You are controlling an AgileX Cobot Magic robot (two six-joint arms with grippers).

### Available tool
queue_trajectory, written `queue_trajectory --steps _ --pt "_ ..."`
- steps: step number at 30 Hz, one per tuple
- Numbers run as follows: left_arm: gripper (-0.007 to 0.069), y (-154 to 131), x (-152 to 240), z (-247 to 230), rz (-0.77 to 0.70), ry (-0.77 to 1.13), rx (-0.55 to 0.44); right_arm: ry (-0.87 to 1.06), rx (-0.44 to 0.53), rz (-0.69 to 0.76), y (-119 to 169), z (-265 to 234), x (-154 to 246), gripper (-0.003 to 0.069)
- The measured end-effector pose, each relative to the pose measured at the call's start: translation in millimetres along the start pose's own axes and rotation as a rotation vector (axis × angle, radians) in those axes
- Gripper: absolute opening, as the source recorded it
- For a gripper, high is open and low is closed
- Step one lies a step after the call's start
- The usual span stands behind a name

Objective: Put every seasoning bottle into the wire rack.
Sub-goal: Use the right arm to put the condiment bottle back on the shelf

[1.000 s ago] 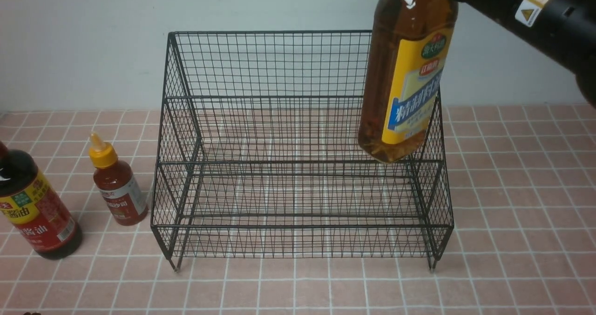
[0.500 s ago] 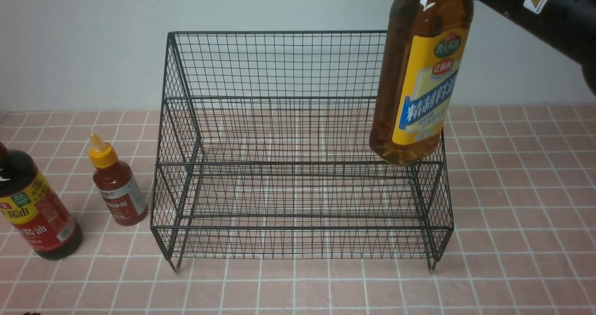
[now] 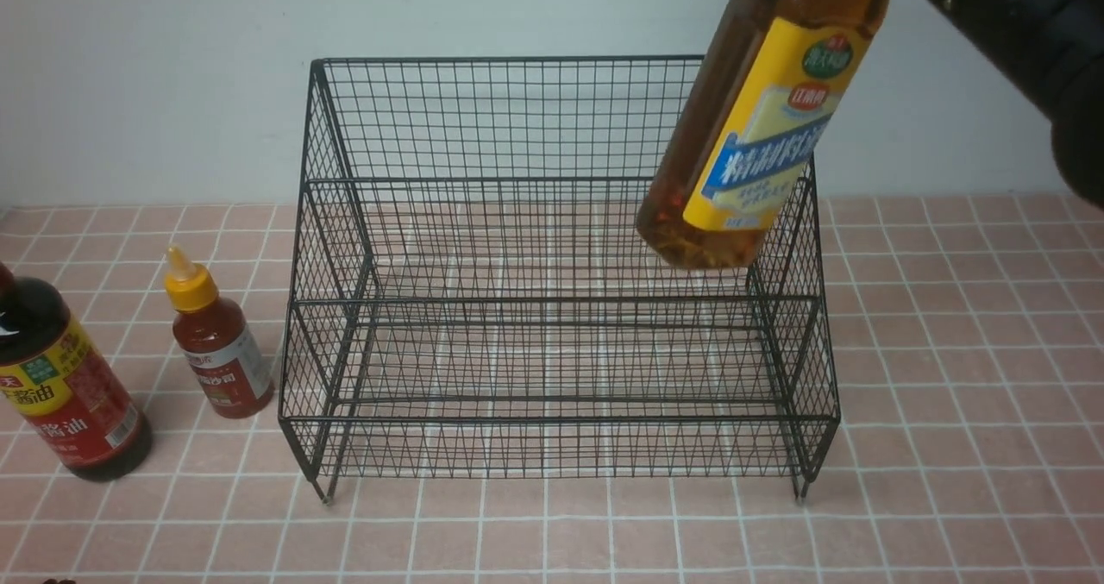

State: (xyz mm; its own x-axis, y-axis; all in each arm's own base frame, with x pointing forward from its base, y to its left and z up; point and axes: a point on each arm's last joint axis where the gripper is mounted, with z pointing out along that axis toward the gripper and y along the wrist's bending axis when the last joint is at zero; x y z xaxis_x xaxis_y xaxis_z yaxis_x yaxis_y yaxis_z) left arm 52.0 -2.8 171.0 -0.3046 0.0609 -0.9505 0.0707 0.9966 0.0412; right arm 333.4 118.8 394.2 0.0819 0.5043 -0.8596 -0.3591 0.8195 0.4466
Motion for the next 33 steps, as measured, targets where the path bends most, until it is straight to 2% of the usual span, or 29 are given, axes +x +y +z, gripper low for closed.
queue_trajectory --steps 5,9,14,23,27,33 --pt "-0.0007 0 0 0 0.000 0.000 0.000 -0.060 -0.025 -0.002 8 5 -16 0.0313" --pt "-0.0007 0 0 0 0.000 0.000 0.000 -0.174 -0.066 -0.053 21 15 -41 0.0313" --pt "-0.0007 0 0 0 0.000 0.000 0.000 -0.234 -0.093 -0.136 28 30 -51 0.0313" --pt "-0.0007 0 0 0 0.000 0.000 0.000 -0.045 -0.050 -0.185 11 54 -6 0.0313" --pt "-0.0007 0 0 0 0.000 0.000 0.000 -0.020 -0.041 -0.195 6 58 5 0.0313" --pt "-0.0007 0 0 0 0.000 0.000 0.000 0.018 -0.014 -0.313 -1 62 15 0.0313"
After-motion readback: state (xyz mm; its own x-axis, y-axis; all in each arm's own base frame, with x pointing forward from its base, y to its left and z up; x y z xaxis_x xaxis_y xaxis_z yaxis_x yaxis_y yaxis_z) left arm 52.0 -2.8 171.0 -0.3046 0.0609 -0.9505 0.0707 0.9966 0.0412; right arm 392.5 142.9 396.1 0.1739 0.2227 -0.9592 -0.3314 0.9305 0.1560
